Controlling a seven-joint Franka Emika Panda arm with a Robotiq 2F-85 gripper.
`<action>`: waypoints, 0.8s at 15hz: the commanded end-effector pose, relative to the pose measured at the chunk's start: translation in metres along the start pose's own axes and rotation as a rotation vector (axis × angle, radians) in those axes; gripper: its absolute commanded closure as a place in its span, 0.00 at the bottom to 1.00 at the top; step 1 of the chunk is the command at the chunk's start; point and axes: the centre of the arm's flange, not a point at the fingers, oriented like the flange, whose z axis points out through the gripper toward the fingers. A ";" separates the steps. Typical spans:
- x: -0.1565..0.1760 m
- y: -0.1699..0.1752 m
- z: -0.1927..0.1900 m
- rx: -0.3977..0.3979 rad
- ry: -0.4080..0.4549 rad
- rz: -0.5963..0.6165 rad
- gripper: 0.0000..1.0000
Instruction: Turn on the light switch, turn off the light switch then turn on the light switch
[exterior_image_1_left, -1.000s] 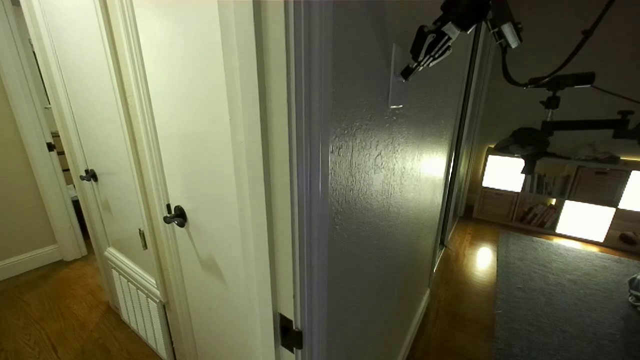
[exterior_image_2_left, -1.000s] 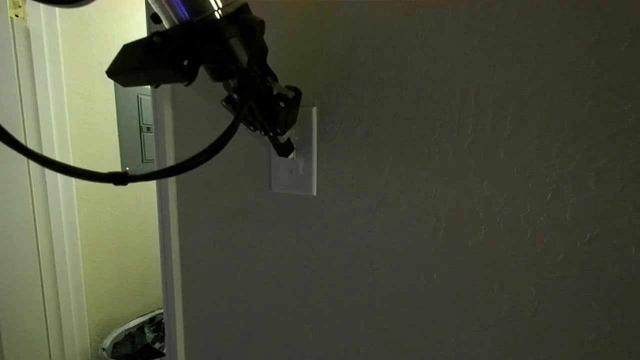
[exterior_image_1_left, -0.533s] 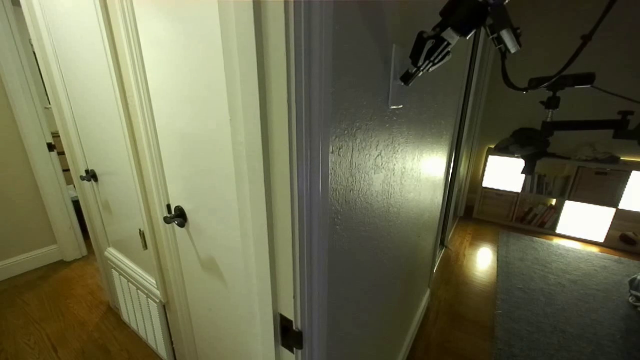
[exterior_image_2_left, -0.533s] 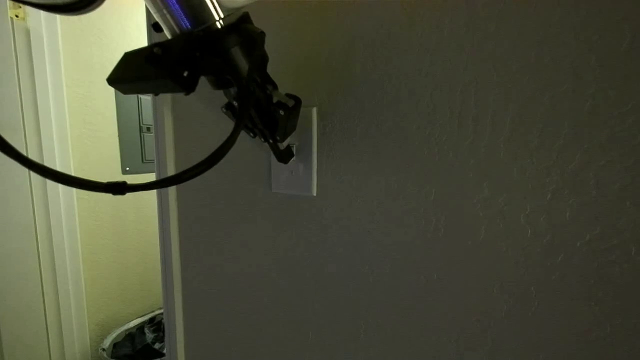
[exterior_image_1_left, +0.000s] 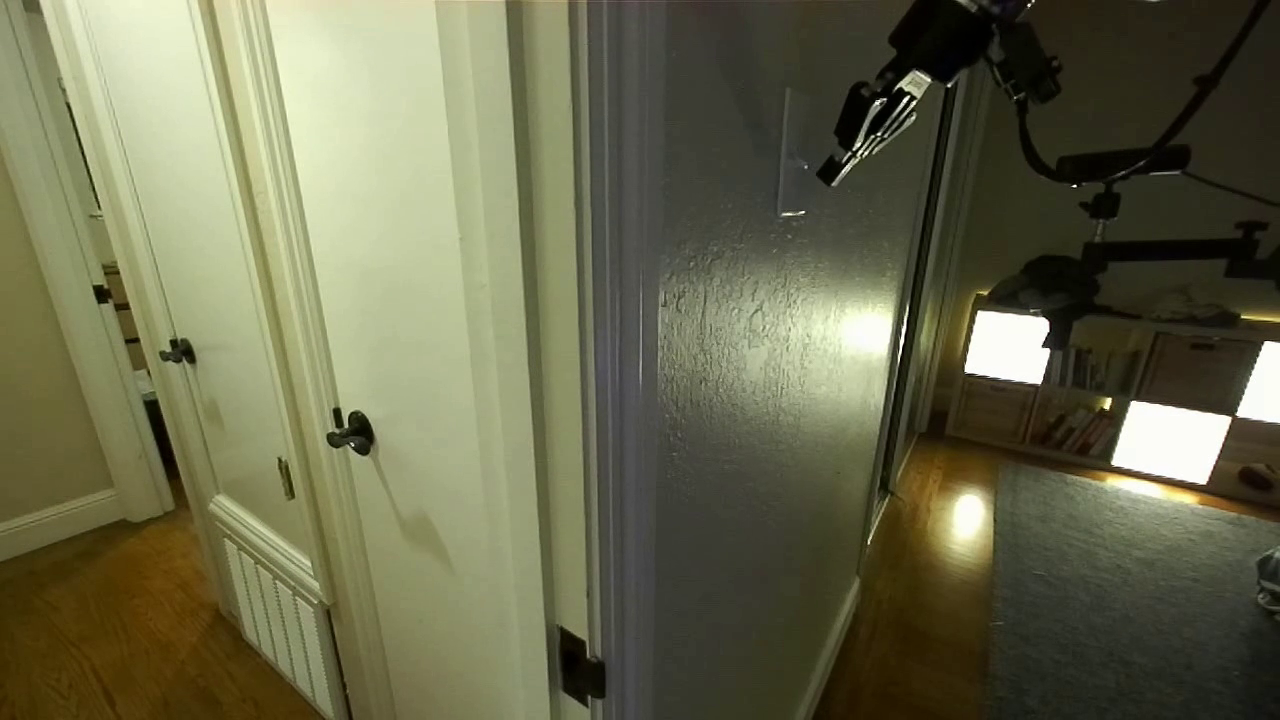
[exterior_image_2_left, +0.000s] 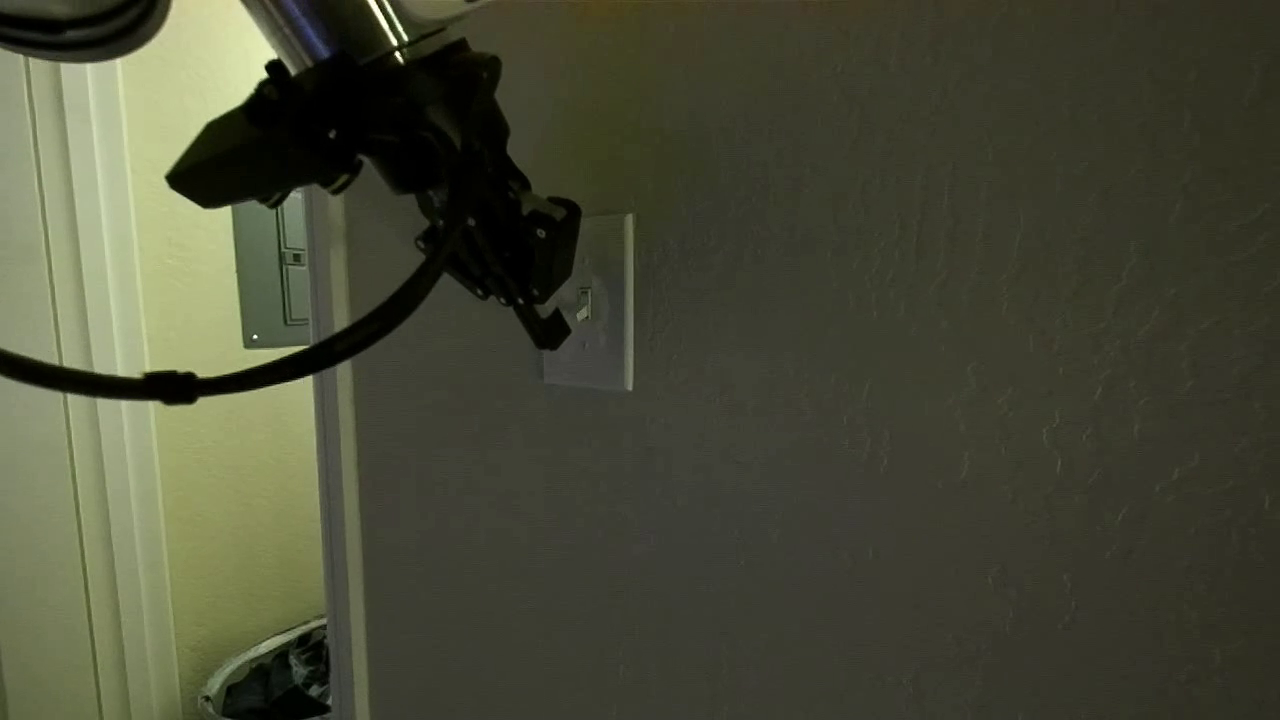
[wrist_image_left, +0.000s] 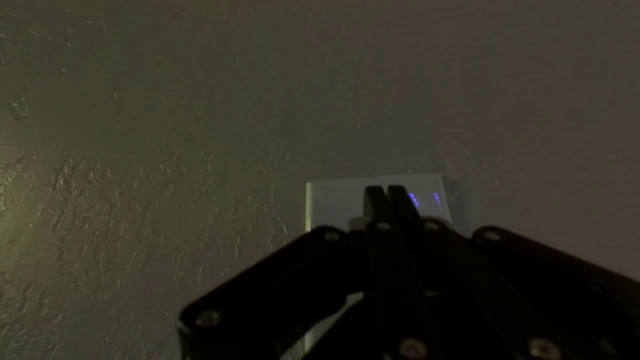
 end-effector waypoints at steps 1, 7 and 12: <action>-0.019 -0.004 -0.013 -0.005 -0.029 0.011 0.94; -0.015 0.006 -0.005 -0.007 -0.006 0.028 0.94; -0.009 0.013 0.000 0.010 0.017 0.058 0.94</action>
